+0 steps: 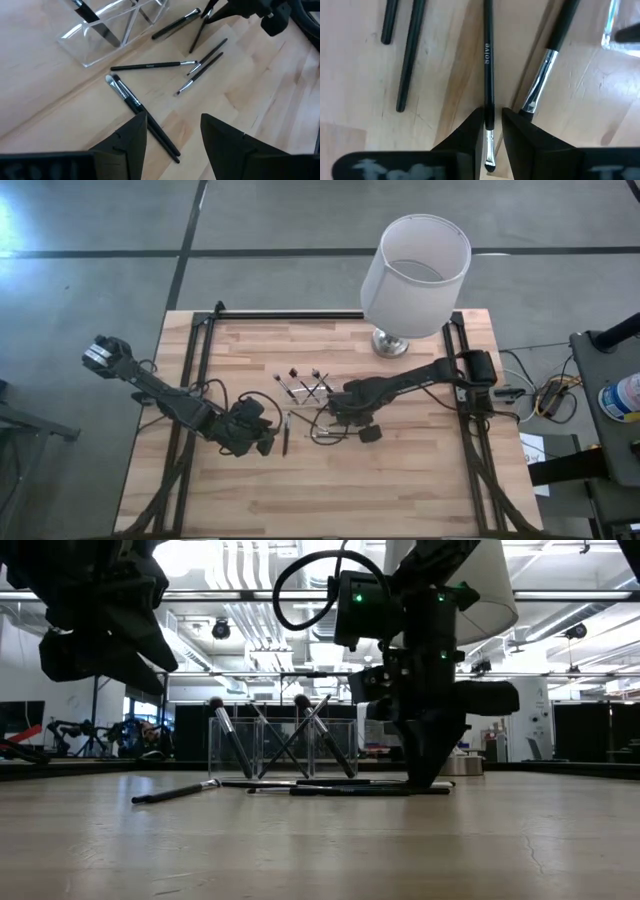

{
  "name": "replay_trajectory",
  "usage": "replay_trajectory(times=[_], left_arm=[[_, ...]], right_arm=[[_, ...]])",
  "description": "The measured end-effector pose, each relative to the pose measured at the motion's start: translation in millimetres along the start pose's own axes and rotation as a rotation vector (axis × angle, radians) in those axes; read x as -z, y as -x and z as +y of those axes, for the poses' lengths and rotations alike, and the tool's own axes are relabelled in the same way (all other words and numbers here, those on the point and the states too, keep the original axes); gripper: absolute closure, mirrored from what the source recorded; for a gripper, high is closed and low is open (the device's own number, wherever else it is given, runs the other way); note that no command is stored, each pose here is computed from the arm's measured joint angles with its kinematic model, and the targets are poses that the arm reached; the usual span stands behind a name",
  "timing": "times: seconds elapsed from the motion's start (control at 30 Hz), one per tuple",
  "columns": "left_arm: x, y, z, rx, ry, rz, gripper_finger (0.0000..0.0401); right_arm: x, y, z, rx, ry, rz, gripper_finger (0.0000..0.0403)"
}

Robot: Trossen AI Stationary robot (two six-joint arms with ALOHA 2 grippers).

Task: Put items in baskets/containers
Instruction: Put the eyeshadow brush into the transparent organizer

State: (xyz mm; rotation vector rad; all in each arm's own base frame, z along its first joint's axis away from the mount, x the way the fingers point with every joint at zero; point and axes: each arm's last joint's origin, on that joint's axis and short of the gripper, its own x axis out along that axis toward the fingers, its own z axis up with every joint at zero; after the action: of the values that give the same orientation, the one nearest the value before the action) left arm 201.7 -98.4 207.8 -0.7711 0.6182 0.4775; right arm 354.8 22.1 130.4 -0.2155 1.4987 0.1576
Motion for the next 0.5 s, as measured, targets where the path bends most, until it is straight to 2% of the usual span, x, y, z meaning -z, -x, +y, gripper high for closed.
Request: replay_trajectory(times=[0.13, 0.3, 0.5], left_arm=[[-0.2, -0.4, 0.4, 0.001, 0.028, -0.003, 0.0223], [-2.5, -1.8, 2.6, -0.019, 0.066, -0.048, 0.0223], [-7.9, -4.3, 4.7, -0.038, 0.103, -0.100, 0.0223]], right_arm=[[1.9, -2.8, 3.5, -0.024, -0.054, 0.003, 0.0350], [2.7, -5.1, 9.0, 0.034, -0.014, 0.012, 0.0386], [0.7, -0.8, 8.7, 0.034, -0.037, 0.008, 0.0391]])
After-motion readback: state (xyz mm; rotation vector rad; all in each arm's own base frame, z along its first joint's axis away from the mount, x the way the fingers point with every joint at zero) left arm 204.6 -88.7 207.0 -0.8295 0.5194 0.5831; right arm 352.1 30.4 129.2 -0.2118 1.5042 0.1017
